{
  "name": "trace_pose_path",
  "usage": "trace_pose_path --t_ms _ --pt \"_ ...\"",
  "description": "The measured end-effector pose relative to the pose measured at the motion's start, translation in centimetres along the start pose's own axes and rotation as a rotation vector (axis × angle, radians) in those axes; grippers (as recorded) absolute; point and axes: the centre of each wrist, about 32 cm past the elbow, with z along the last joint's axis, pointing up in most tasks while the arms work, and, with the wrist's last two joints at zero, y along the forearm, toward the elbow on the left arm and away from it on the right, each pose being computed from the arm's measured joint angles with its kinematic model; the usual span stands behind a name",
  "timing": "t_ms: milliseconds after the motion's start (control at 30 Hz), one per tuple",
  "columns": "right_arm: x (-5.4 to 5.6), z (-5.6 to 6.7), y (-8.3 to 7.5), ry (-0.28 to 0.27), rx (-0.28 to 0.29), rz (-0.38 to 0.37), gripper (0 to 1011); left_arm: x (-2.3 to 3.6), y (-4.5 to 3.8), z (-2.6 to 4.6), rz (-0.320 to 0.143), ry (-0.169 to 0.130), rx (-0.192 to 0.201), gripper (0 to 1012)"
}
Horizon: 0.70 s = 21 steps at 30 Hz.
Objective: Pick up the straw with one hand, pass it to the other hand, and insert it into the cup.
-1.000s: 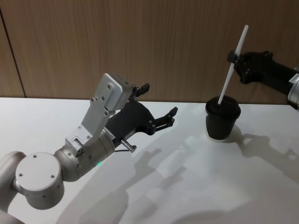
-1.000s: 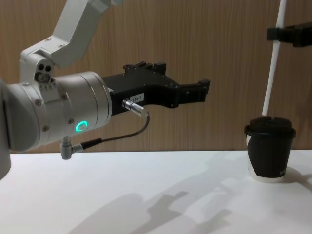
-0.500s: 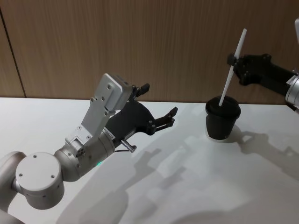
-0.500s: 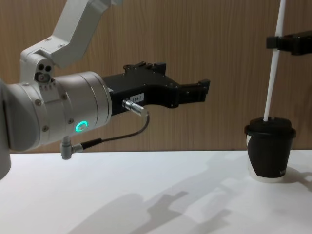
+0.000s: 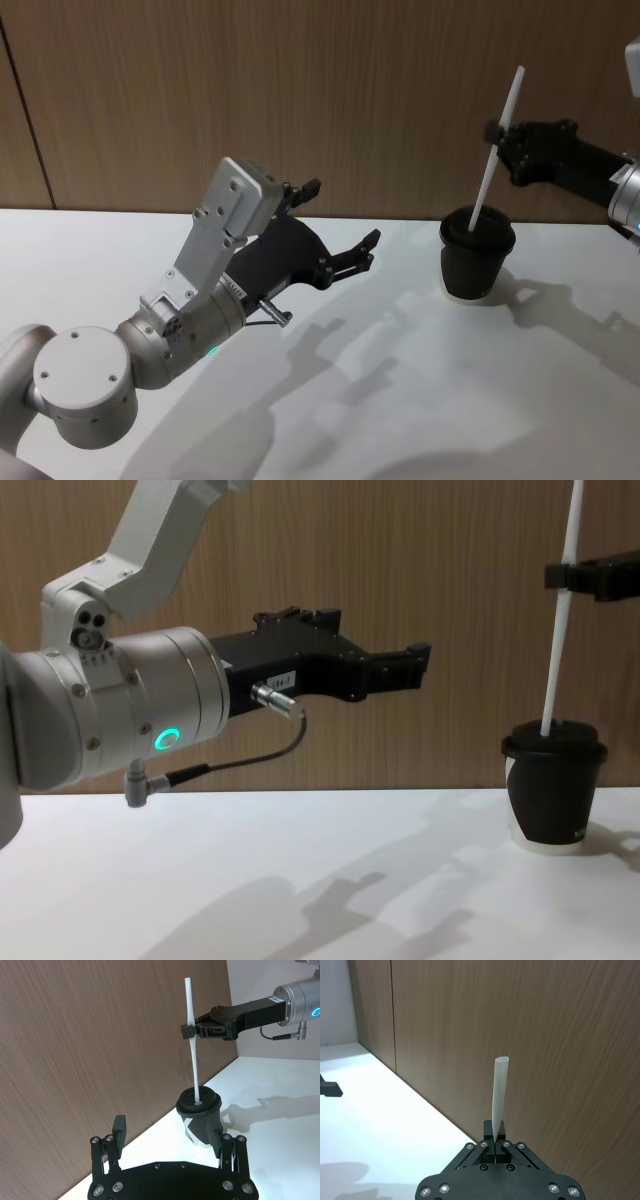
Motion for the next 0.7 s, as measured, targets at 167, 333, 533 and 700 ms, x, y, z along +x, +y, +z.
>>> trace_pose_path --t_ms 167,333,533,700 --pt "0.0 -0.04 0.08 0.003 -0.004 0.005 7 0.0 0.0 0.0 0.0 0.0 0.0 1003" --pt "-0.01 -0.13 0.12 0.005 -0.01 0.011 7 0.0 0.0 0.0 0.0 0.0 0.0 1003" --pt "-0.01 -0.18 0.12 0.005 -0.015 0.014 7 0.0 0.0 0.0 0.0 0.0 0.0 1003" --pt "-0.01 -0.2 0.13 0.005 -0.017 0.016 29 0.0 0.0 0.0 0.0 0.0 0.0 1003"
